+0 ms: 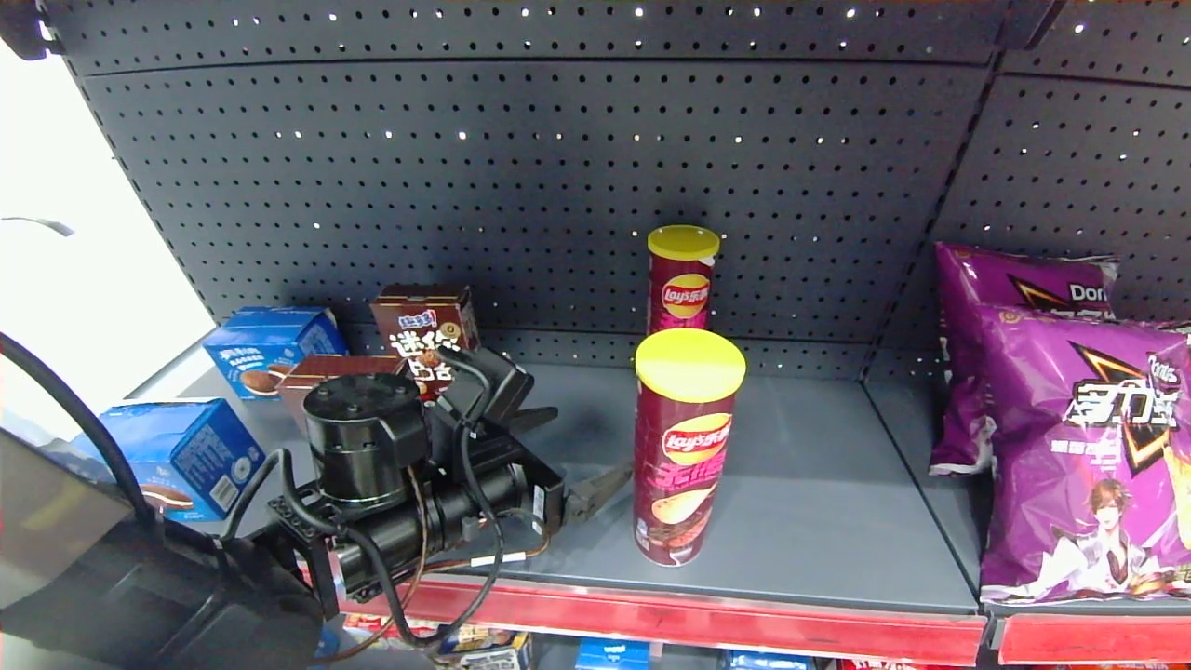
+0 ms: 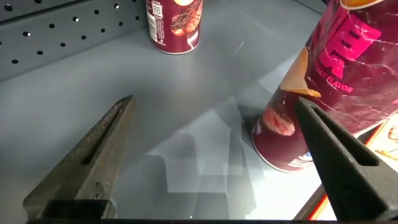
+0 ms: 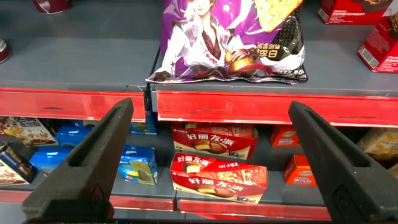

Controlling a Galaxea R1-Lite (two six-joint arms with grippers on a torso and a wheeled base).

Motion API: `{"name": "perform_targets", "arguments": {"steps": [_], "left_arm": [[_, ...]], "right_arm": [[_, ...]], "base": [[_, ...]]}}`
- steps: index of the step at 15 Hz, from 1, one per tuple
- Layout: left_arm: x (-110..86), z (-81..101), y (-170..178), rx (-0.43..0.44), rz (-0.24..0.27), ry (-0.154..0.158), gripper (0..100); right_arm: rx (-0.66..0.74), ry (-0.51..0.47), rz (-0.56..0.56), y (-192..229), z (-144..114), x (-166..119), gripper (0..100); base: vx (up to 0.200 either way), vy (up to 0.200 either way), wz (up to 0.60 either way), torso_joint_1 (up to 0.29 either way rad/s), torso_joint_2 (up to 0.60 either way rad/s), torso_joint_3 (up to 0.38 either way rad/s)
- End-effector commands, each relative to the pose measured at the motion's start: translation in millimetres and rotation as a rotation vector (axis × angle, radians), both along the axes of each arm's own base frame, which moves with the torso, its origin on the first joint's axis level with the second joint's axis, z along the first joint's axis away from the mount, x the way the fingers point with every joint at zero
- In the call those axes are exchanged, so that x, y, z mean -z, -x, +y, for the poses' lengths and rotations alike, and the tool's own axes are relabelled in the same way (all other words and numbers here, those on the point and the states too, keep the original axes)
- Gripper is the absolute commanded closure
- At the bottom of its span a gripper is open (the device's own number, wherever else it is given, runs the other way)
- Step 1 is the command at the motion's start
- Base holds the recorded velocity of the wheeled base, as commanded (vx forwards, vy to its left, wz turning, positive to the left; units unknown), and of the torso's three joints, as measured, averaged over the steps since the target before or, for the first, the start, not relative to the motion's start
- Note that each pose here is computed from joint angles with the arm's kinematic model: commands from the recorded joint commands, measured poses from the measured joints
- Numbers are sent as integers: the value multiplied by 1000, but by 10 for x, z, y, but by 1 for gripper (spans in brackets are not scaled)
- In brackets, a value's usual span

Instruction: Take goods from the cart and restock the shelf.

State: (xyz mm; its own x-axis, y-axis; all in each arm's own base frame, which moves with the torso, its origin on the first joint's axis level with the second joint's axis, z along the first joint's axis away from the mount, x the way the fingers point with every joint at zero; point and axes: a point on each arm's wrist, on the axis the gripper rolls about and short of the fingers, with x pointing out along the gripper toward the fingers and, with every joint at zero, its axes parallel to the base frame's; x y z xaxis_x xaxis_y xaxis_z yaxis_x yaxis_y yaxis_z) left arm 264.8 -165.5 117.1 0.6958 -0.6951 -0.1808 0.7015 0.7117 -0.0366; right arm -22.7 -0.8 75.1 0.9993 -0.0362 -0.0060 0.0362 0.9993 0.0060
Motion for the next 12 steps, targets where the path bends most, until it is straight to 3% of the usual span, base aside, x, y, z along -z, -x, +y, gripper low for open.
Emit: {"name": "perform_targets", "arguments": {"steps": [1,5,6,12], "left_arm": [[-8,0,-1,0,-3,2,0],[-17,7,-46,-6,-29,-14,0],[-6,23,-35,-20,-39,-35,0],[-82,83,80,-11,-58,-33,0]], "right_arm": [[1,0,2,-1,0,0,0],[1,0,2,-1,0,0,0],[1,0,2,-1,0,0,0],[1,0,2,-1,0,0,0]], "base": [[0,0,0,0,0,0],[0,0,0,0,0,0],[0,0,0,0,0,0],[0,0,0,0,0,0]]}}
